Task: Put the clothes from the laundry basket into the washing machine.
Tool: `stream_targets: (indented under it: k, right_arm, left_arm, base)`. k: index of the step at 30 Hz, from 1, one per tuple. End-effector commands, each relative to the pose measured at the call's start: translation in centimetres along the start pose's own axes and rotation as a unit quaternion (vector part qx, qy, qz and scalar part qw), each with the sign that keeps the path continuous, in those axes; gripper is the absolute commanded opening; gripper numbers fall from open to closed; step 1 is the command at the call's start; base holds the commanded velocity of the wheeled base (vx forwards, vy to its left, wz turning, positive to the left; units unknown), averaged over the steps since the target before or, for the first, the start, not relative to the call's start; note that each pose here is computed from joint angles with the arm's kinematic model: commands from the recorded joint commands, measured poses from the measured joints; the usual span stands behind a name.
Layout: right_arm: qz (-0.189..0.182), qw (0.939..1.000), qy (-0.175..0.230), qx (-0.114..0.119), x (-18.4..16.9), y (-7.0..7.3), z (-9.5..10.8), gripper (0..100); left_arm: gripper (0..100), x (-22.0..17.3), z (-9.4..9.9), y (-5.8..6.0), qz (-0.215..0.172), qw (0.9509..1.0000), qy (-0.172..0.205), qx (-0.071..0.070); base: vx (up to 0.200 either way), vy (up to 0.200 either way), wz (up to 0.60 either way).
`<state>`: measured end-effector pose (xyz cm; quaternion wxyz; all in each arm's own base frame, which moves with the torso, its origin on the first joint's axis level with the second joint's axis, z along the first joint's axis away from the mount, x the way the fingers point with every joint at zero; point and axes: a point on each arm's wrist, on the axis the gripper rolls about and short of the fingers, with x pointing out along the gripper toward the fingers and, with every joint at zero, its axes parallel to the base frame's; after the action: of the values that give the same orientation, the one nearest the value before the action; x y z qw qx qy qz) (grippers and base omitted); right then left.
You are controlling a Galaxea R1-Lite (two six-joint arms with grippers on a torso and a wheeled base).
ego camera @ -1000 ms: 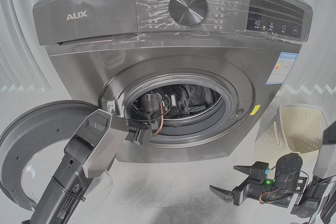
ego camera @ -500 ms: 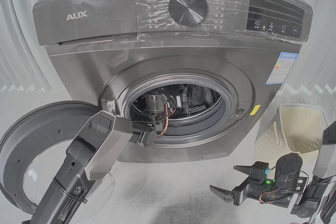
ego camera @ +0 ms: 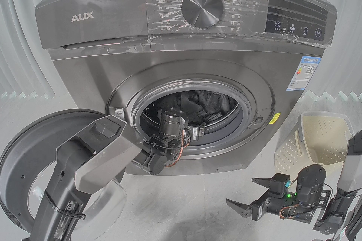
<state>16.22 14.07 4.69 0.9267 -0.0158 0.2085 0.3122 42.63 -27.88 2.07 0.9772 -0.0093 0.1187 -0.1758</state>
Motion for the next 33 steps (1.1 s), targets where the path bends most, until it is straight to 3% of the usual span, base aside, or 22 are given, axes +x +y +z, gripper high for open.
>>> stream_targets:
  k: [1,5,16,19,23,25,28,29,30,33]
  right_arm:
    - [-0.002,1.0000,0.008,0.000,-0.3,-0.1,-0.3,100]
    - [-0.003,1.0000,0.009,0.000,-0.3,-0.1,-0.3,100]
    - [-0.002,1.0000,0.008,0.000,-0.3,-0.1,-0.3,100]
    - [-0.002,0.9999,0.010,0.001,-0.3,-0.1,-0.3,100]
    - [-0.004,1.0000,0.007,0.001,-0.3,-0.2,-0.3,100]
    - [-0.006,1.0000,-0.006,0.003,-0.6,-0.3,0.2,100]
    - [-0.013,0.9992,-0.038,0.006,-1.5,-0.5,1.3,100]
    - [-0.014,0.9990,-0.042,0.007,-1.6,-0.5,1.4,100]
    - [-0.018,0.9976,-0.066,0.010,-2.3,-0.8,2.2,100]
    - [-0.033,0.9933,-0.109,0.018,-3.4,-1.5,3.5,100]
  left_arm:
    - [100,-4.5,3.6,-1.2,-0.018,0.9998,-0.001,0.011]
    - [100,-7.1,4.7,-2.5,-0.036,0.9992,0.002,0.017]
    - [100,-15.4,4.6,-6.0,-0.106,0.9936,0.020,0.034]
    - [100,-17.9,4.4,-6.4,-0.126,0.9908,0.031,0.041]
    - [100,-20.7,5.0,-6.5,-0.145,0.9882,0.028,0.040]
    - [100,-22.2,6.0,-6.4,-0.154,0.9875,0.018,0.026]
    - [100,-24.5,8.0,-6.1,-0.166,0.9860,-0.004,-0.014]
    - [100,-24.8,8.2,-6.0,-0.168,0.9857,-0.006,-0.018]
    - [100,-26.5,9.1,-5.3,-0.172,0.9842,-0.018,-0.037]
    - [100,-29.5,10.0,-3.4,-0.173,0.9824,-0.035,-0.060]
  base:
    - [0.000,0.000,0.00]
    - [0.000,0.000,0.00]
    - [0.000,0.000,0.00]
    - [0.000,0.000,0.00]
    - [0.000,0.000,0.00]
    - [0.000,0.000,0.00]
    - [0.000,0.000,0.00]
    - [0.000,0.000,0.00]
    - [0.000,0.000,0.00]
    - [0.000,0.000,0.00]
